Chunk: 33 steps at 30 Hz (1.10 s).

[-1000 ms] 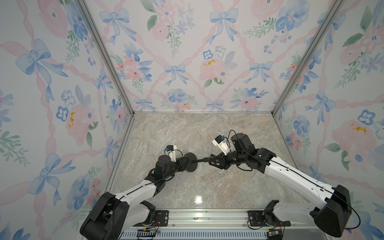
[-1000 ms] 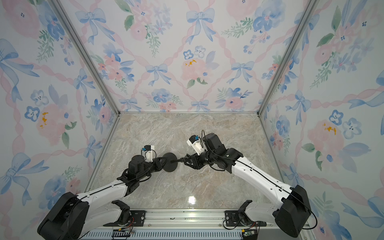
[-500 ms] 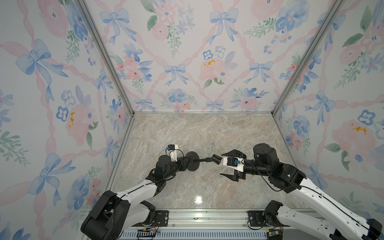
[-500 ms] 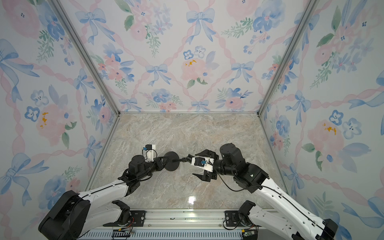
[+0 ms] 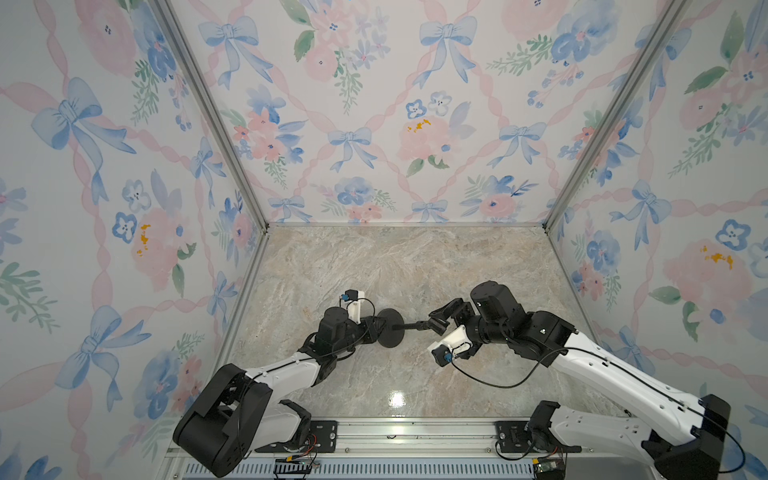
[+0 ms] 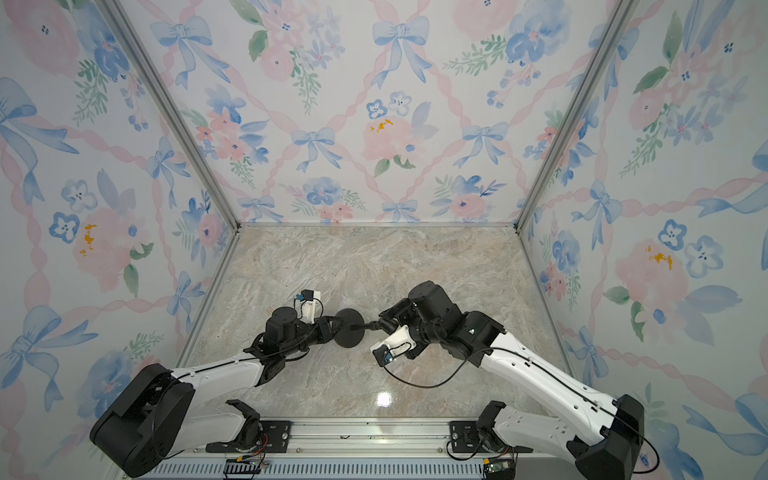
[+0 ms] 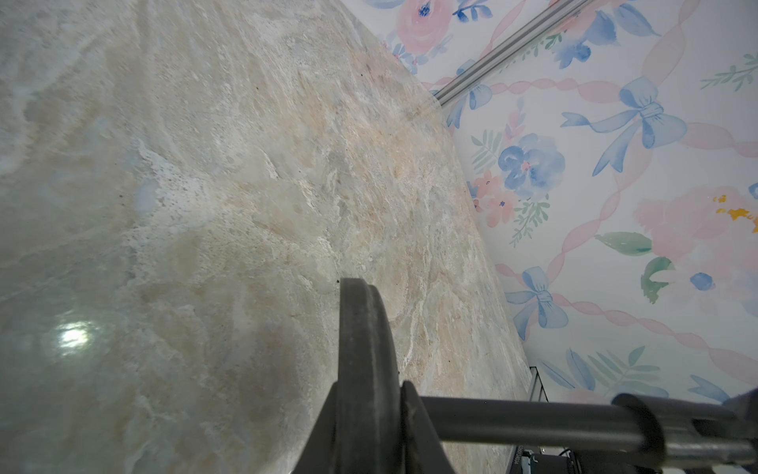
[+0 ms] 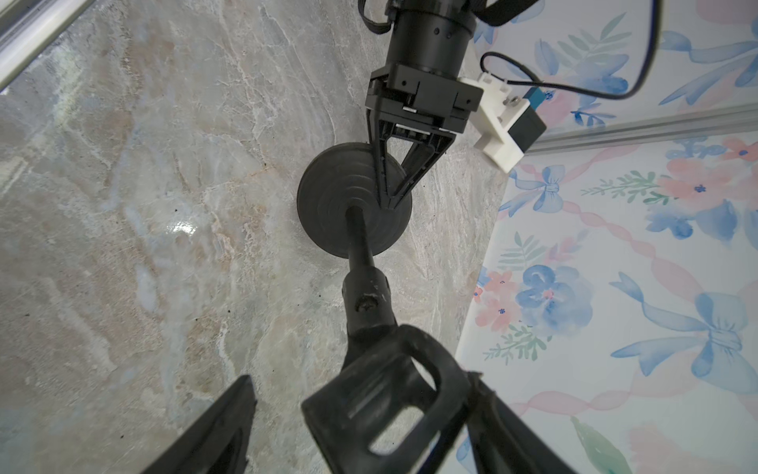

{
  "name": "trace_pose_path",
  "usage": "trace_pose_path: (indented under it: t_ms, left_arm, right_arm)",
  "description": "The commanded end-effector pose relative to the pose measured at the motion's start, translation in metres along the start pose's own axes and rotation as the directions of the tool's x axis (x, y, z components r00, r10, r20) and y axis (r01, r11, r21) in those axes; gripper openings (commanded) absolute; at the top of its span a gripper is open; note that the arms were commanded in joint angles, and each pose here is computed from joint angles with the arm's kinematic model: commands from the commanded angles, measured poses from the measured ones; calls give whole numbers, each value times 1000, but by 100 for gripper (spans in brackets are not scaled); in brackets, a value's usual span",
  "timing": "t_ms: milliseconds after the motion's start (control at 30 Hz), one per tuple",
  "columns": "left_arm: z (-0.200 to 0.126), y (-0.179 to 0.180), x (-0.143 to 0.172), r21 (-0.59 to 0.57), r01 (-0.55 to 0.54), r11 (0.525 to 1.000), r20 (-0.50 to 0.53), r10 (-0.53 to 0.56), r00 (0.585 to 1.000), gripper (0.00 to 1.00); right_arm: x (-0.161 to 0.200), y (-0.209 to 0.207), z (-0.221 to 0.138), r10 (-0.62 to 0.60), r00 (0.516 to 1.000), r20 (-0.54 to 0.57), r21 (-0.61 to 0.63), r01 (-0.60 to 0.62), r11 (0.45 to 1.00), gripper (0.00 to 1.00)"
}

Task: Assemble a microphone stand
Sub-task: Screw the microphone stand pole into the microphone stand base, then place the microphone stand at the center of the board.

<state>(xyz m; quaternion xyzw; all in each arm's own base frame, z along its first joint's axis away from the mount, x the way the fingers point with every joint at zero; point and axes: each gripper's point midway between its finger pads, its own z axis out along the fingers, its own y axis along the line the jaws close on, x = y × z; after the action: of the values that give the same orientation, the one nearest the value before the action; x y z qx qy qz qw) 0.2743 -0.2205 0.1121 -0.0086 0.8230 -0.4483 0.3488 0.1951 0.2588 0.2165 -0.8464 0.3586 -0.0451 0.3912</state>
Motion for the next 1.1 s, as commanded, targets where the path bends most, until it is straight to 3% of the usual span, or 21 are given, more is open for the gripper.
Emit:
trace_pose_path:
  t_ms: [0, 200, 267, 367, 433, 600, 733, 800, 867, 933, 1067]
  left_arm:
    - [2, -33, -19, 107, -61, 992, 40, 57, 998, 0]
    - [2, -34, -21, 106, -66, 992, 45, 62, 997, 0]
    - [1, -34, -23, 104, -68, 992, 53, 62, 997, 0]
    - [-1, -35, -26, 102, -65, 993, 67, 58, 996, 0]
    - [-3, -35, -28, 98, -59, 993, 79, 52, 996, 0]
    - [-8, -33, -36, 80, -41, 996, 125, 31, 992, 0]
    - [-13, -31, -43, 67, -14, 998, 162, 3, 987, 0]
    - [-14, -32, -46, 67, -5, 998, 172, -6, 985, 0]
    - [-14, -32, -46, 68, -1, 998, 172, -11, 985, 0]
    - [-13, -32, -46, 70, 5, 998, 169, -17, 985, 0]
    - [-13, -33, -44, 75, 5, 997, 162, -18, 987, 45]
  right_arm:
    - [-3, 6, 3, -56, 998, -9, -48, 55, 997, 79]
    - [-4, 21, 3, 61, 998, -26, -175, -65, 982, 45]
    - [-8, 19, 4, 182, 983, -33, -192, -185, 964, 35]
    - [-17, 15, 8, 390, 920, -31, -205, -387, 899, 30]
    - [-20, 9, 13, 540, 841, -38, -193, -536, 822, 27]
    - [-20, -9, 23, 829, 554, -77, -139, -829, 541, 26]
    - [-27, -29, 29, 968, 243, -61, -131, -963, 234, 24]
    - [-29, -37, 29, 989, 133, -62, -133, -983, 124, 24]
    - [-28, -42, 26, 994, 89, -68, -126, -989, 80, 24]
    - [-22, -43, 21, 992, 78, -100, -101, -993, 68, 24]
    - [5, -37, 5, 976, 54, -209, -17, -999, 52, 24]
